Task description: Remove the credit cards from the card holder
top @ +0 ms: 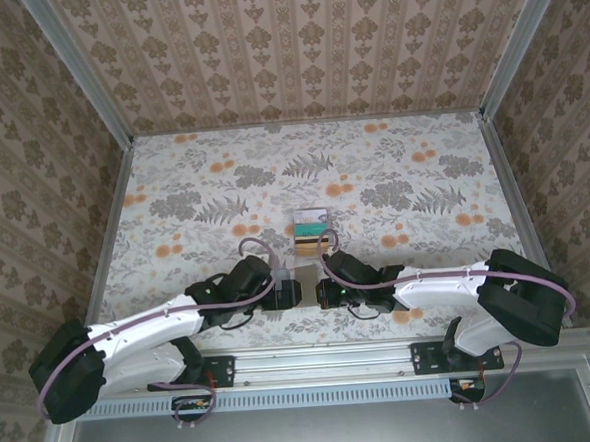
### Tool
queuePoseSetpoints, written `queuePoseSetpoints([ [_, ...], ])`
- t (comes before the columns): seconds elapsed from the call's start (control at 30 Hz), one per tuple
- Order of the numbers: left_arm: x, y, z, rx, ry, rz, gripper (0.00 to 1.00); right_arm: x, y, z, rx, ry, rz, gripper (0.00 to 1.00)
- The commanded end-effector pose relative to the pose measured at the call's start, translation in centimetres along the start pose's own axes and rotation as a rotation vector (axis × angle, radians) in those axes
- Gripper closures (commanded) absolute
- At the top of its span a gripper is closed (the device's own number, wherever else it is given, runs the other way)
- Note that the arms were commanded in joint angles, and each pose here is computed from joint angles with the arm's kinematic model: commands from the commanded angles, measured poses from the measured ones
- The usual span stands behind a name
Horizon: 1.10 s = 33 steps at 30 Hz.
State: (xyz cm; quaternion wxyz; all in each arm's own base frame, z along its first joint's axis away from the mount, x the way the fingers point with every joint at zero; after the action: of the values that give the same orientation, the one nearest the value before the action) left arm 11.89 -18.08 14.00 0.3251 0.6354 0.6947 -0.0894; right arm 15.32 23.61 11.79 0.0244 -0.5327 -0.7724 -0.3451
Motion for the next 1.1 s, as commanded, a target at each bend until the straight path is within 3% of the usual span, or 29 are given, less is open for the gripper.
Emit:
queuePoseSetpoints([
  [0.0, -1.1, 0.3, -0.6, -0.007, -0.021, 0.032, 0.01, 0.3, 0.2, 0.2, -0.018, 0.002, 0.013, 1.00],
  [0.37, 0.3, 0.3, 0.2, -0.023, 0.110, 0.001, 0.02, 0.4, 0.1, 0.2, -0.017, 0.004, 0.010, 1.00],
  [1.07, -0.1, 0.2, 0.2, -0.012, 0.064, 0.011, 0.05, 0.4, 0.1, 0.3, -0.017, 0.004, 0.013, 1.00],
])
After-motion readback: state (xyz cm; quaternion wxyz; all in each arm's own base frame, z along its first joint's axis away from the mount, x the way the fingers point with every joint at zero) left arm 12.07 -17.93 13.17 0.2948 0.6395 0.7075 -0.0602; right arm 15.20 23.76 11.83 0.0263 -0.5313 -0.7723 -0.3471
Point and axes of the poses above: each hand's point on the last joint's axis, 136 mm out from that joint toward the fingers, its own z axis out along the fingers, its own x axis along the line the jaws close on, y = z × x, the point moved 10 cm from there along -z, back along the fingers, and after that the axes turned 15 degrees about -z, right-handed, at the moved point
